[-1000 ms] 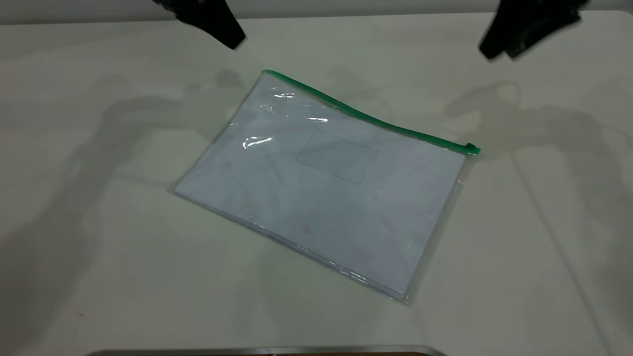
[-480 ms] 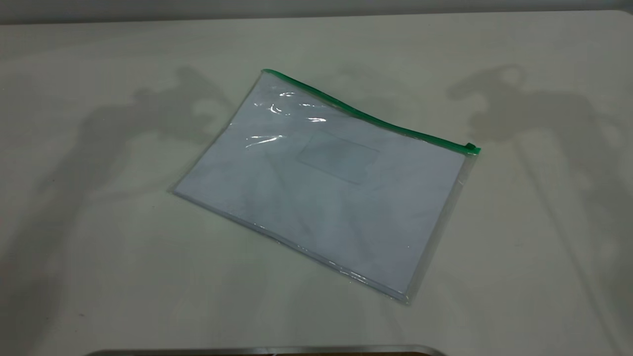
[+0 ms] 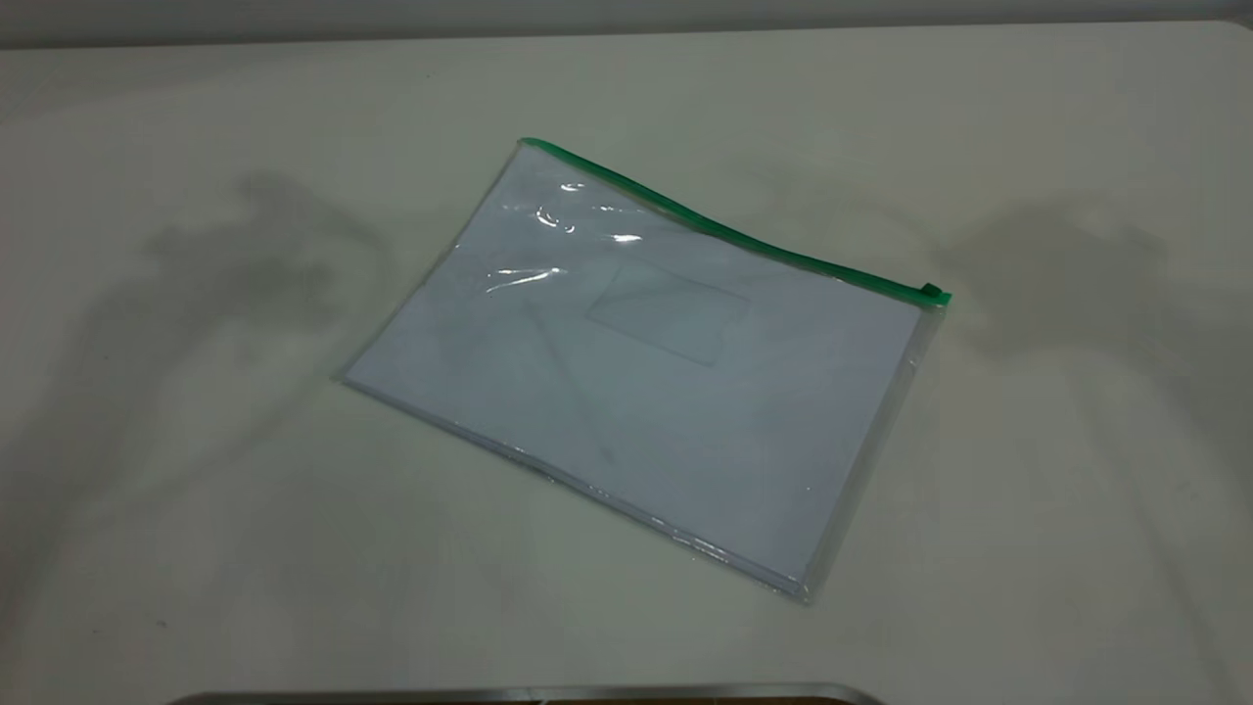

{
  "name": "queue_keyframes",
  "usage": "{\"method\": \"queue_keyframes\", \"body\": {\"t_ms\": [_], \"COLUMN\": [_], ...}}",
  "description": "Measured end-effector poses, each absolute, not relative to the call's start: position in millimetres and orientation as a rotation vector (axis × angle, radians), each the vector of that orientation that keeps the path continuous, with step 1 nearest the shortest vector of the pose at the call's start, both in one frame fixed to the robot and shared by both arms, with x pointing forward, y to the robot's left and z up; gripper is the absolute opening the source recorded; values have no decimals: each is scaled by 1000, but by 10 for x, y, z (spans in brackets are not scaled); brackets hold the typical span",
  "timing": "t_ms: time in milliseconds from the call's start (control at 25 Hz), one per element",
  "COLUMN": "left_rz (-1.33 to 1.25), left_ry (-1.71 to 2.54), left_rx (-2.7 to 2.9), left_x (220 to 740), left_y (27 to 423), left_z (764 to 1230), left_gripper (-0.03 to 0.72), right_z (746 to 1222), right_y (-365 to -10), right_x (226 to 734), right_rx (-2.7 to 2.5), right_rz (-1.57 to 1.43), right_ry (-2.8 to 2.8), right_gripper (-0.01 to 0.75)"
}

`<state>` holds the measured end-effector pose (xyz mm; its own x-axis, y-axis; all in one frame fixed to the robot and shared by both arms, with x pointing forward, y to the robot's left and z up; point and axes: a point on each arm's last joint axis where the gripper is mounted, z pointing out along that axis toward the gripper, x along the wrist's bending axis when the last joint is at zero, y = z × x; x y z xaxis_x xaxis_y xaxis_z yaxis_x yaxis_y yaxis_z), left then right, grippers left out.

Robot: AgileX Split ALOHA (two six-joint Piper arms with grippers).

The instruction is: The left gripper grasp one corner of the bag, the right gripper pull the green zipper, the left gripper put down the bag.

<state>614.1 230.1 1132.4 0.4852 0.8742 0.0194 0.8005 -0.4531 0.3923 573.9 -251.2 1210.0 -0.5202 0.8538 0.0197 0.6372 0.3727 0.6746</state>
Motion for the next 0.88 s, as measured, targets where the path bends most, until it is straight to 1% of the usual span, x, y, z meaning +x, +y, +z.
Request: {"method": "queue_keyframes", "body": {"t_ms": [120, 240, 360, 520, 680, 800, 880], "left_rz": [409, 501, 582, 638, 630, 627, 607], "left_ry": [1457, 1493, 1509, 1499, 1507, 1510, 1526], "left_rx": [2336, 2256, 2156, 2038, 1998, 1996, 2011], "left_x": [5974, 5774, 5514, 5107, 4657, 4264, 4043], "left_y": [2366, 2429, 2489, 2548, 2610, 2672, 2708], "left_z": [11585, 11852, 12143, 12449, 12469, 12376, 12224], "left_gripper": [590, 590, 590, 590, 590, 590, 590], "right_z": [12411, 12545, 12531, 12398, 12201, 12032, 11895], "right_y": [-2530, -2548, -2563, -2576, -2599, -2615, -2626], "right_x": [5407, 5072, 4747, 4305, 3857, 3524, 3321], "right_rx": [1281, 1271, 1279, 1300, 1304, 1297, 1293], "right_rz": [969, 998, 1005, 1016, 1014, 1020, 1022], "right_ry": [2216, 2173, 2166, 2174, 2177, 2170, 2166], "right_gripper": [561, 561, 561, 561, 561, 561, 561]}}
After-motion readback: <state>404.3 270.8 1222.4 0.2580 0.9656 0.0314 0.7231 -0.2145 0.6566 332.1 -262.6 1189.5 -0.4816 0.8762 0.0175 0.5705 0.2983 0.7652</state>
